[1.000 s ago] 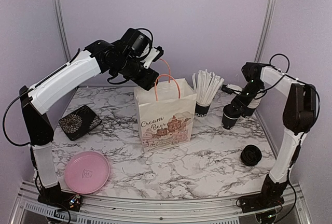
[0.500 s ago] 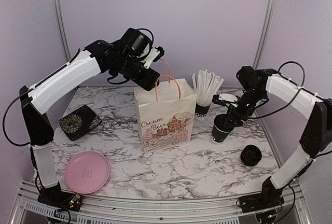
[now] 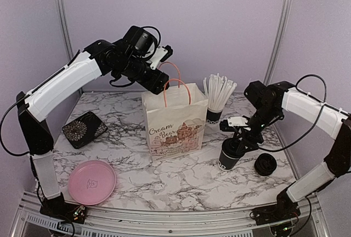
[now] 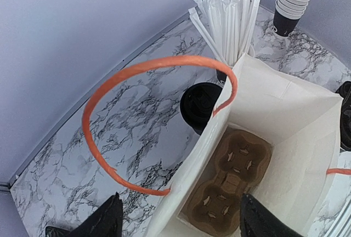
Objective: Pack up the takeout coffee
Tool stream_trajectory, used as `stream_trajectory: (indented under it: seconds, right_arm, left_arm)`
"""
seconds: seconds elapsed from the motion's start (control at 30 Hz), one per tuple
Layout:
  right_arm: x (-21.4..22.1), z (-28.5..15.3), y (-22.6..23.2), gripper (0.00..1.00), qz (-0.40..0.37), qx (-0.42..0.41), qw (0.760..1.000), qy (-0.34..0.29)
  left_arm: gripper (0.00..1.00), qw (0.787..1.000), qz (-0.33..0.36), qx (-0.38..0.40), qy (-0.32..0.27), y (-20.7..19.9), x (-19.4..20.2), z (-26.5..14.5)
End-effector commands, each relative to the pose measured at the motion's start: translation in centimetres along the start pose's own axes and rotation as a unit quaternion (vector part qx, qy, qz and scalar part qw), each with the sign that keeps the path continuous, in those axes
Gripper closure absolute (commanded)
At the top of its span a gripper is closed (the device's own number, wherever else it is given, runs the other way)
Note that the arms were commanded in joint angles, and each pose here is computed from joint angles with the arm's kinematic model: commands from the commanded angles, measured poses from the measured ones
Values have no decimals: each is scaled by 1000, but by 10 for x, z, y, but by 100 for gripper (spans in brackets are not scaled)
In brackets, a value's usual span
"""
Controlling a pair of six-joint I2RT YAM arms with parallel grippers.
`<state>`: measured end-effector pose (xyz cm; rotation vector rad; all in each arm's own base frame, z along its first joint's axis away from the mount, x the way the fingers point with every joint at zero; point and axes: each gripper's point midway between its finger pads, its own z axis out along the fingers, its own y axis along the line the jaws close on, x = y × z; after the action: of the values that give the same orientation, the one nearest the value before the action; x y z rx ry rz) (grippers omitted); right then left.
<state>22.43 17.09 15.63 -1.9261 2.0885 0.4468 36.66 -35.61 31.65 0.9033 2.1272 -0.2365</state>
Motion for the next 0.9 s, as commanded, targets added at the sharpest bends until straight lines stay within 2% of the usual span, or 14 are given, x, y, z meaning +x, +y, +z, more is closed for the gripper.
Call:
stream_trajectory:
  seconds: [0.0, 0.27, 0.4, 0.6, 0.73, 0.87]
  right_arm:
    - [-13, -15, 10, 36, -23, -12, 999, -22]
    - [-58, -73, -1, 39, -48, 45, 994, -91]
    - [-81, -107, -16, 41, -58, 94, 987, -120]
    - [-95, -162, -51, 41, -67, 195, 971, -123]
    - [-111, -195, -65, 42, -78, 240, 958, -136]
    - [-136, -215, -72, 42, -89, 260, 946, -169]
  left_arm:
    - [25, 999, 8, -6, -41, 8, -18, -33]
    - [22, 999, 8, 0, -42, 22, -13, -42]
    - [22, 1000, 7, 10, -29, 24, -5, -32]
    - [23, 1000, 7, 12, -2, 28, 7, -6]
    - [28, 1000, 10, 29, 7, 23, 9, 7]
    - [37, 999, 14, 36, 17, 20, 11, 21]
